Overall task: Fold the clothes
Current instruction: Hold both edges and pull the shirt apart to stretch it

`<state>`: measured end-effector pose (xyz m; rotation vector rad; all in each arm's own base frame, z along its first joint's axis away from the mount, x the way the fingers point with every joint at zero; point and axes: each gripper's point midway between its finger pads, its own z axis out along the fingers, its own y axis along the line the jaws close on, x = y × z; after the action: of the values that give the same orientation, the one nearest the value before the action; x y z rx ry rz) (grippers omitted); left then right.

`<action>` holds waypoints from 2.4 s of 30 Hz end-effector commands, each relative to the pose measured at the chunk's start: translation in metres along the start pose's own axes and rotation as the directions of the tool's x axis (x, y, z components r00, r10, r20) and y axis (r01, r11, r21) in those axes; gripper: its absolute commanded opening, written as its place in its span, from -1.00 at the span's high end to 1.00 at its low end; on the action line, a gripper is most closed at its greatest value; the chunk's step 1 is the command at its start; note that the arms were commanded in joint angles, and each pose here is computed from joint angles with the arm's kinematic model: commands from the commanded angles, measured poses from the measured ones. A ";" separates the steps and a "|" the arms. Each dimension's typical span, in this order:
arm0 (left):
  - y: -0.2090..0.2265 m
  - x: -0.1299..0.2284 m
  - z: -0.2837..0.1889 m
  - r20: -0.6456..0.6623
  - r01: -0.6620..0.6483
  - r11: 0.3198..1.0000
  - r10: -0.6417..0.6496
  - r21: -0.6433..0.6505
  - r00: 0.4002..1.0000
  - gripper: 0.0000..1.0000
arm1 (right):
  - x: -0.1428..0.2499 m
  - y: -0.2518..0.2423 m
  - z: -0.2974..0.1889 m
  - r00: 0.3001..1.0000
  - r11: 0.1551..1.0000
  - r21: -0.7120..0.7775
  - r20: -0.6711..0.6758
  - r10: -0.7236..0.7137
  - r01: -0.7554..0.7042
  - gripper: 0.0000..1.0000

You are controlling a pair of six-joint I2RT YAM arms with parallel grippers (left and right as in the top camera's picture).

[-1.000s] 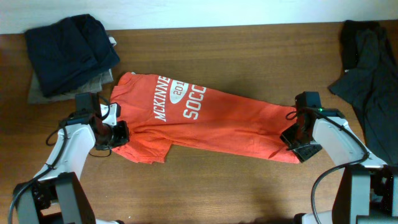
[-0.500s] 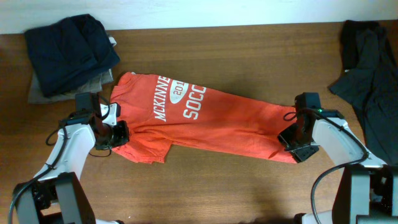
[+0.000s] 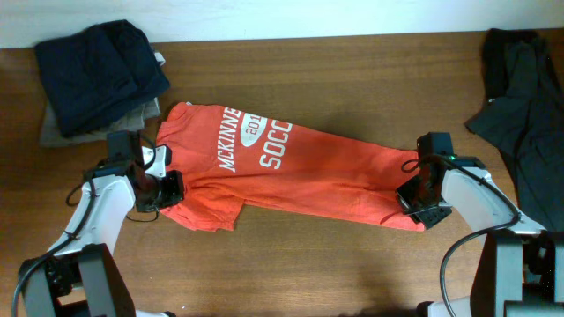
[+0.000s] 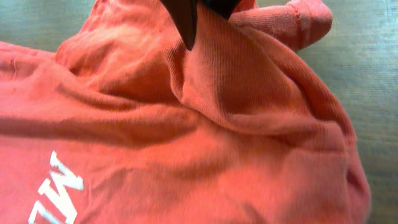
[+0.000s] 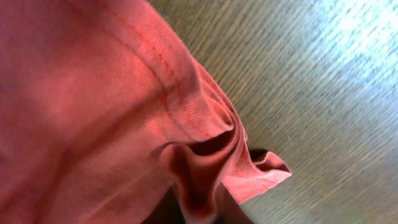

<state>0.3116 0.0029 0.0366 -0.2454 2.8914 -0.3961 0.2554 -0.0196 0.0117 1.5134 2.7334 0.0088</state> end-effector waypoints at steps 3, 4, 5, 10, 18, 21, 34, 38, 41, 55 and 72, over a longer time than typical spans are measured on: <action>-0.010 -0.002 -0.017 0.015 0.004 0.999 -0.004 0.033 1.000 0.98 | -0.003 -0.003 0.001 1.000 1.000 0.013 0.010 0.012 -0.013 0.82; -0.012 -0.003 -0.023 0.026 0.000 0.999 -0.001 0.035 1.000 0.99 | -0.003 -0.002 0.001 1.000 1.000 0.012 0.011 0.012 -0.013 0.83; -0.014 -0.005 -0.030 0.041 -0.005 0.999 0.003 0.035 0.999 0.98 | -0.003 -0.002 -0.001 1.000 1.000 0.010 0.012 0.012 -0.012 0.84; -0.022 -0.016 -0.059 0.139 -0.037 0.999 0.032 0.035 0.990 0.98 | -0.007 0.006 -0.008 1.000 1.000 -0.009 0.013 0.012 -0.012 0.85; -0.024 -0.017 -0.064 0.155 -0.043 0.998 0.037 0.035 0.987 0.97 | -0.006 0.004 -0.010 1.000 1.000 0.002 0.005 0.012 -0.012 0.92; -0.024 -0.014 -0.063 0.143 -0.039 0.999 0.034 0.035 0.989 0.63 | -0.006 0.005 -0.013 1.000 1.000 0.002 0.004 0.012 -0.012 0.93; 0.007 0.003 -0.056 0.060 0.001 0.992 0.006 -0.126 0.998 0.52 | -0.006 0.006 -0.013 1.000 1.000 -0.001 0.003 0.012 -0.012 0.92; 0.008 0.012 -0.040 -0.011 0.051 0.993 -0.052 -0.108 0.999 0.22 | -0.006 0.006 -0.013 1.000 1.000 -0.001 0.003 0.012 -0.012 0.91; 0.013 0.015 -0.028 -0.052 0.058 0.992 -0.064 -0.115 0.997 0.16 | -0.006 0.006 -0.013 1.000 1.000 -0.001 0.003 0.008 -0.008 0.90; 0.007 0.017 -0.013 -0.094 0.069 0.996 -0.075 -0.062 0.993 0.99 | -0.010 0.009 -0.013 1.000 1.000 -0.011 0.019 0.008 -0.008 0.88; -0.008 -0.010 -0.061 0.033 0.049 0.998 -0.047 -0.048 0.998 0.99 | -0.013 0.013 -0.013 1.000 1.000 -0.028 0.031 0.002 -0.001 0.92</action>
<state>0.3040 0.0132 0.0890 -0.3150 2.9011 -0.3034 0.2653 -0.0203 0.0217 1.5021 2.7191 0.0220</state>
